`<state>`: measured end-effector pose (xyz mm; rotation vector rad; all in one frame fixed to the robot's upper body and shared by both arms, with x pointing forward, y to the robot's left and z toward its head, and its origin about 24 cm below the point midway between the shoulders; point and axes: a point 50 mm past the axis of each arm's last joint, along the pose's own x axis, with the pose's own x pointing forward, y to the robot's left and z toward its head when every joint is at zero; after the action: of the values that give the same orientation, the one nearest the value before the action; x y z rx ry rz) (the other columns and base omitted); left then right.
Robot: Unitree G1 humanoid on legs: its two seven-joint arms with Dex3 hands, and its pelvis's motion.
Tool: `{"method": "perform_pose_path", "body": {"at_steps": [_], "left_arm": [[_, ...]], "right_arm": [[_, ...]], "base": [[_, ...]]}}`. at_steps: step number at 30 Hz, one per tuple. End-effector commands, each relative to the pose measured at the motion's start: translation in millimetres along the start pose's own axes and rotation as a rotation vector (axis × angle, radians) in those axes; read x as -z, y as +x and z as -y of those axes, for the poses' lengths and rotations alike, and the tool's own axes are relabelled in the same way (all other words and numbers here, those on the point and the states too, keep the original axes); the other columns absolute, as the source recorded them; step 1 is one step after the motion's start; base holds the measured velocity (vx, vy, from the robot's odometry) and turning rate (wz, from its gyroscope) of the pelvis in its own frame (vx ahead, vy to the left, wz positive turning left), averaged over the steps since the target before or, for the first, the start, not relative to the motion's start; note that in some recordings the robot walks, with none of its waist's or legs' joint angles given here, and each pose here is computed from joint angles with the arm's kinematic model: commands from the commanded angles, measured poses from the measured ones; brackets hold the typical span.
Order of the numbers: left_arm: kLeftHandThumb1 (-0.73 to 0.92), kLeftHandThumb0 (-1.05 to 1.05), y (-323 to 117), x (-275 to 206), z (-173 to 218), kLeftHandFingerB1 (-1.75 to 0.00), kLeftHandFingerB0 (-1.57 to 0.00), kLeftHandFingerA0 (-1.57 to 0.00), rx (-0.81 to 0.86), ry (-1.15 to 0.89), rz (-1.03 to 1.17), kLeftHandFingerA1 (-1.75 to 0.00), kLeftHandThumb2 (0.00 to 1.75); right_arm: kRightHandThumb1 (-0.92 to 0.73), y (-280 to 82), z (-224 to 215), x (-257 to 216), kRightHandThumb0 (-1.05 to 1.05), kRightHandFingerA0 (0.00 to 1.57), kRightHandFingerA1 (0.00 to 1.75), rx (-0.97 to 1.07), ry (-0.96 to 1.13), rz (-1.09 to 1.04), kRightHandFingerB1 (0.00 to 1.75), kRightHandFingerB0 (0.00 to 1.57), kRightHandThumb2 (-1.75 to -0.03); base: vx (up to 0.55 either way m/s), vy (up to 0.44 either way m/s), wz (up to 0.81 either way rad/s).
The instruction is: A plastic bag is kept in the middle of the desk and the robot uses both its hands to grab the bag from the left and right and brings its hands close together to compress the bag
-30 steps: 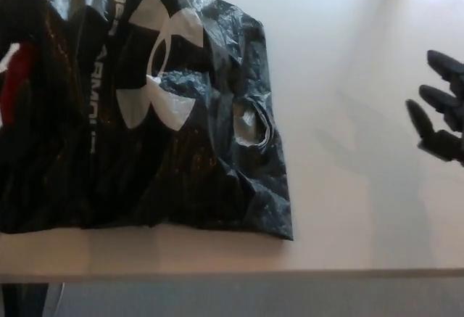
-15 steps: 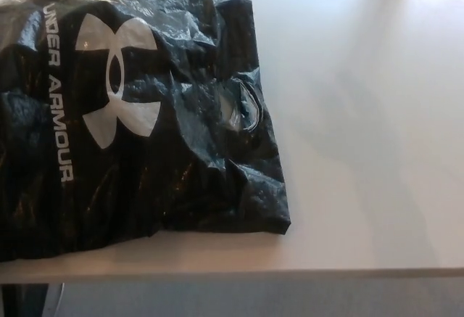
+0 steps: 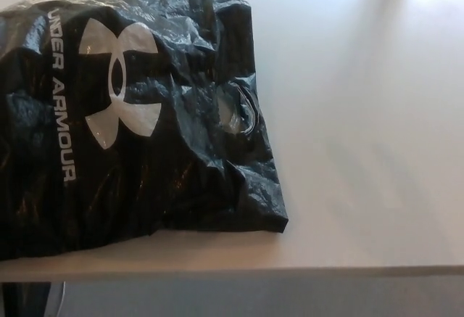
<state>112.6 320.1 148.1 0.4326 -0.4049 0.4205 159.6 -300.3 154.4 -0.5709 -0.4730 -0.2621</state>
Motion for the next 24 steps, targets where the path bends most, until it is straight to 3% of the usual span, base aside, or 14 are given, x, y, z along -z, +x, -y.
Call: {"method": "perform_pose_path", "body": {"at_steps": [1,5,7,8,10,11,12,13,14,15,16,17,24], "left_arm": [[0.90,-0.75,-73,5,7,-0.29,-0.26,-0.22,0.005,-0.220,-0.034,-0.35,0.68],[0.89,-0.75,-98,20,18,-0.29,-0.24,-0.21,0.023,-0.258,-0.128,-0.35,0.67],[0.87,-0.74,-115,32,34,-0.30,-0.27,-0.24,0.032,-0.314,-0.202,-0.36,0.66],[0.88,-0.73,-120,35,38,-0.30,-0.27,-0.24,0.039,-0.318,-0.212,-0.36,0.67],[0.87,-0.73,-127,43,42,-0.31,-0.27,-0.24,0.042,-0.336,-0.239,-0.37,0.66],[0.86,-0.74,-132,49,45,-0.30,-0.29,-0.23,0.037,-0.368,-0.278,-0.34,0.66],[0.86,-0.74,-137,53,48,-0.30,-0.29,-0.23,0.031,-0.402,-0.316,-0.34,0.66],[0.86,-0.70,-140,58,47,-0.31,-0.26,-0.19,0.024,-0.434,-0.330,-0.34,0.65],[0.85,-0.69,-138,61,48,-0.31,-0.27,-0.19,0.020,-0.459,-0.323,-0.33,0.65],[0.86,-0.70,-136,62,48,-0.30,-0.24,-0.20,0.026,-0.460,-0.317,-0.35,0.66],[0.86,-0.70,-134,62,47,-0.30,-0.24,-0.20,0.034,-0.453,-0.315,-0.35,0.66],[0.87,-0.70,-133,62,47,-0.31,-0.23,-0.18,0.038,-0.460,-0.313,-0.35,0.66],[0.87,-0.71,-124,62,48,-0.30,-0.21,-0.17,0.041,-0.478,-0.285,-0.35,0.66]], "right_arm": [[-0.48,-69,-3,-11,-0.37,0.00,0.49,-0.130,0.047,-0.040,0.47,0.00,-1.04],[-0.48,-88,-18,0,-0.38,0.00,0.49,-0.196,0.088,-0.122,0.48,0.00,-1.05],[-0.52,-114,-34,12,-0.37,0.00,0.49,-0.262,0.120,-0.207,0.48,0.00,-1.08],[-0.65,-121,-37,14,-0.81,0.01,0.41,-0.288,0.126,-0.232,0.40,0.02,-0.98],[-0.63,-130,-45,21,-0.80,0.02,0.42,-0.339,0.145,-0.255,0.41,0.03,-0.95],[-0.76,-135,-50,27,-0.67,0.02,0.21,-0.388,0.168,-0.289,0.25,0.04,-0.76],[-0.76,-138,-54,32,-0.67,0.02,0.21,-0.433,0.190,-0.328,0.25,0.04,-0.76],[-0.86,-139,-57,38,-0.63,0.01,0.20,-0.453,0.210,-0.340,0.23,0.04,-0.71],[-0.88,-136,-57,42,-0.62,0.02,0.19,-0.455,0.213,-0.340,0.22,0.04,-0.71],[-0.72,-134,-56,43,-0.68,0.00,0.30,-0.458,0.206,-0.335,0.29,0.00,-1.04],[-0.72,-132,-56,43,-0.68,0.00,0.30,-0.463,0.199,-0.328,0.29,0.00,-1.04],[-0.91,-132,-56,44,-0.59,0.03,0.20,-0.464,0.202,-0.326,0.20,0.05,-0.73],[-0.92,-126,-56,51,-0.56,0.02,0.20,-0.456,0.206,-0.322,0.21,0.05,-0.76]], "base": [[0.00,0.000,0.00],[0.00,0.000,0.00],[0.00,0.000,0.00],[0.00,0.000,0.00],[0.00,0.000,0.00],[0.00,0.000,0.00],[0.00,0.000,0.00],[0.00,0.000,0.00],[0.00,0.000,0.00],[0.00,0.000,0.00],[0.00,0.000,0.00],[0.00,0.000,0.00],[0.00,0.000,0.00]]}}
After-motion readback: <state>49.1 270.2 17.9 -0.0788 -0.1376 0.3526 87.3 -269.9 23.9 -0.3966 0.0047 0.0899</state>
